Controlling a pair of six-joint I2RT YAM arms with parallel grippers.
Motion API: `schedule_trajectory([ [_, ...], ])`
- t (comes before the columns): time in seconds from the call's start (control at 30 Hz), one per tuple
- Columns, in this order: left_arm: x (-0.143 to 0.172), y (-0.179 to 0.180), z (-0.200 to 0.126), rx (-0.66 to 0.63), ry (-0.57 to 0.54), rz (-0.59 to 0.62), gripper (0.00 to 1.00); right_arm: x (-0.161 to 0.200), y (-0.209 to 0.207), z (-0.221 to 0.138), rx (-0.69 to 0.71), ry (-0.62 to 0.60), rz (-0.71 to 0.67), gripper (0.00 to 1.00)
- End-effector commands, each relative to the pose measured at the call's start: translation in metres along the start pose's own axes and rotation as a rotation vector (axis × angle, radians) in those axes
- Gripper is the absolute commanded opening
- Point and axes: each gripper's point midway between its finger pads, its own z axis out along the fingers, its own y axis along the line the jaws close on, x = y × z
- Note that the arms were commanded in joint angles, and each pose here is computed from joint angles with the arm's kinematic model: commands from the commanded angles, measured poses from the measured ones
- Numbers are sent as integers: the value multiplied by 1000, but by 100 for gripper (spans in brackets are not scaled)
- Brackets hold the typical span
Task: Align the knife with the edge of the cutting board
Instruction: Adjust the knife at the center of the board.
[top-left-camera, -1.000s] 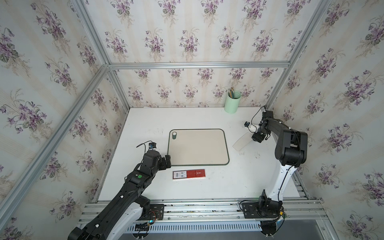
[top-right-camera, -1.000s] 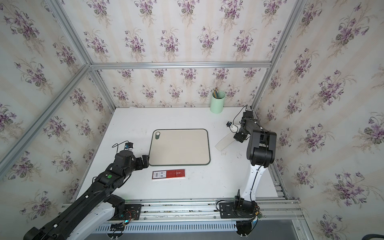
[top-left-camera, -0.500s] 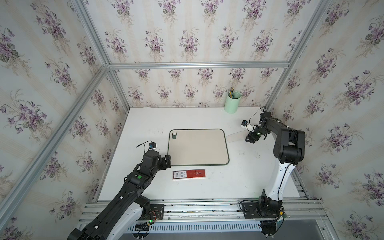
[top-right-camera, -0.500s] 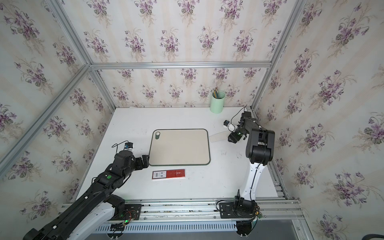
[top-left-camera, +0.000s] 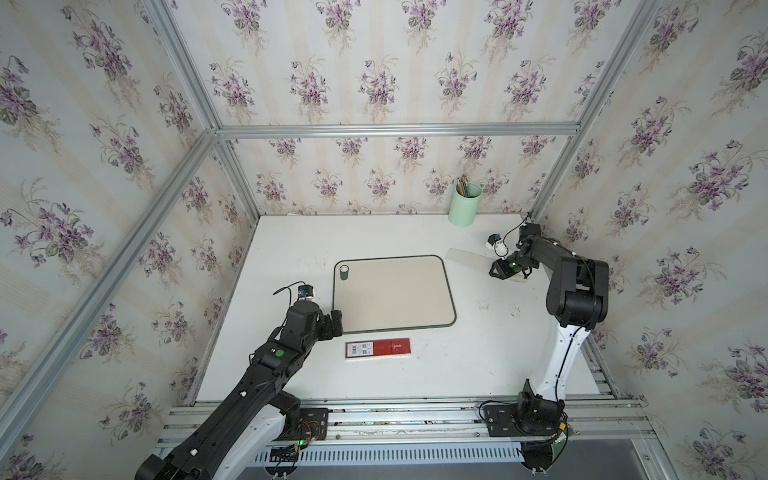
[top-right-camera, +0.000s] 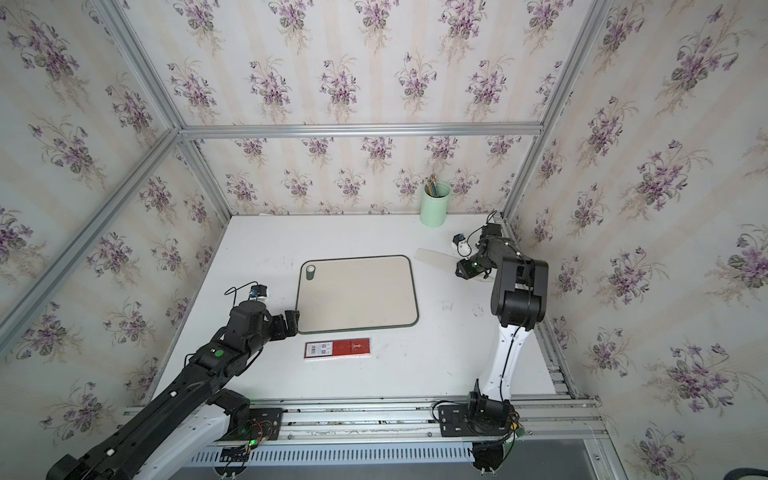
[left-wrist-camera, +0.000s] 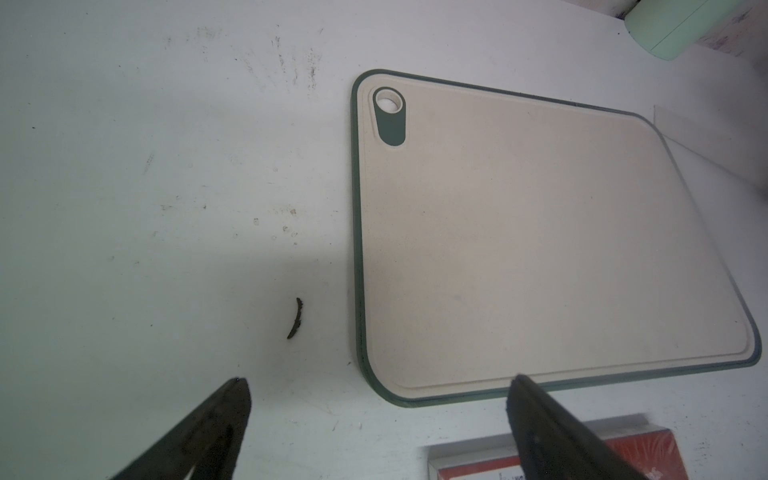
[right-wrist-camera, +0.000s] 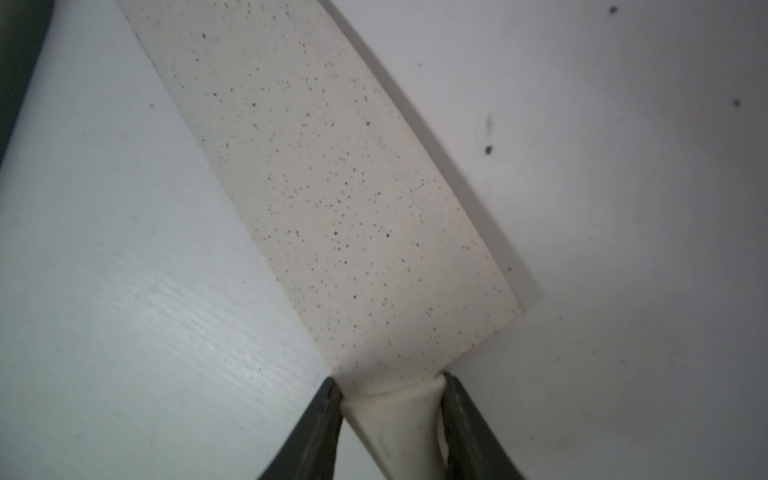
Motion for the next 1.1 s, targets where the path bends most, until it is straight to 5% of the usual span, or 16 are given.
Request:
schedule_trajectory([
  [0.0,-7,-4,-1,18,-29,3,100,35,-11,5,89,158,306,37],
  [0.37,-7,-2,-3,13,-35,0,100,53,14,-10,93,302,839,32],
  [0.47,-7,-2,-3,12,-34,-2,100,65,36,-13,98,316,839,32],
  [0.57,-7,-2,-3,11,-35,-1,100,70,49,-24,134,282,883,55],
  [0.63,-7,-1,-3,9,-35,-1,99,65,61,-30,116,263,902,58],
  [1.07,-6,-1,-1,3,-25,5,100,97,110,-25,203,266,817,58],
])
